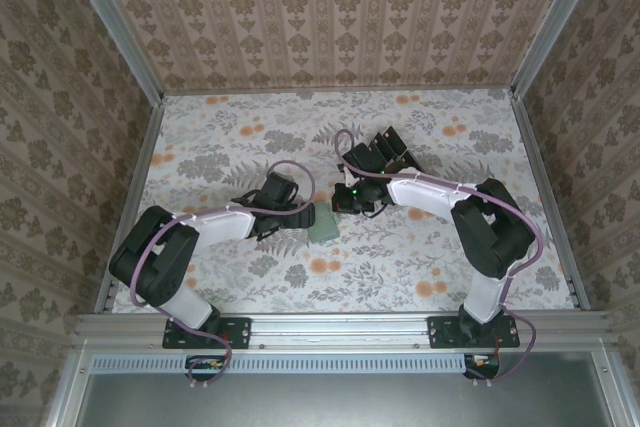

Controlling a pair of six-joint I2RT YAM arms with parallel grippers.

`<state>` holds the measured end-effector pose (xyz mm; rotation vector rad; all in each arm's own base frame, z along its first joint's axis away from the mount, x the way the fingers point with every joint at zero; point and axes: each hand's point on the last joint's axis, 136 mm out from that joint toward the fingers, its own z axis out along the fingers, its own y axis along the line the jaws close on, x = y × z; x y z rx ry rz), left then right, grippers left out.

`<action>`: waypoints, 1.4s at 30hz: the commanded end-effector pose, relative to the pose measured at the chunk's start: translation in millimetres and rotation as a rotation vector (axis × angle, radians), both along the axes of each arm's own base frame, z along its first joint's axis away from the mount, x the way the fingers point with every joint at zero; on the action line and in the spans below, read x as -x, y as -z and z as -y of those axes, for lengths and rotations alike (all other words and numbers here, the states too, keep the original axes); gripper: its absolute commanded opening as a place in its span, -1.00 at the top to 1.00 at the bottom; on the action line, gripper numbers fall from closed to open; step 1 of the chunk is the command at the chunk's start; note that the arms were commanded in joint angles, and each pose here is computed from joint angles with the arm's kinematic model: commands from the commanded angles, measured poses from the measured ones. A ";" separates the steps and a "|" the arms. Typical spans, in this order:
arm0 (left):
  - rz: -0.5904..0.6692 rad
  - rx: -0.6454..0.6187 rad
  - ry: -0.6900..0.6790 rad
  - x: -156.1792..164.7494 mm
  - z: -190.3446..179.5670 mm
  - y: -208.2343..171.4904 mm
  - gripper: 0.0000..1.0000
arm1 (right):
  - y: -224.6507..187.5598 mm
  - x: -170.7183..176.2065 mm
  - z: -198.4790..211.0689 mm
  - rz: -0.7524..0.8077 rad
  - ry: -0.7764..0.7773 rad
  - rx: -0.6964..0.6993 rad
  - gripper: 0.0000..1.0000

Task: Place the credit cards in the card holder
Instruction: Close the button on the card holder.

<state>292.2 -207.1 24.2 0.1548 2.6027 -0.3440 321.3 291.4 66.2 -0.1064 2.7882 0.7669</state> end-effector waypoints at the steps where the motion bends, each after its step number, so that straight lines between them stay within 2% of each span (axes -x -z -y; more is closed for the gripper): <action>1: -0.072 -0.088 -0.015 10.9 -20.0 33.8 -1.00 | -8.3 7.3 -16.8 -0.007 -0.024 -0.065 1.00; 19: -0.077 -0.088 -0.015 12.2 -20.6 36.6 -1.00 | 15.4 10.9 -39.6 -0.052 -0.041 -0.079 1.00; 42: -0.084 -0.082 -0.014 13.6 -19.5 37.8 -0.99 | 27.3 7.3 -43.9 -0.064 -0.034 -0.077 1.00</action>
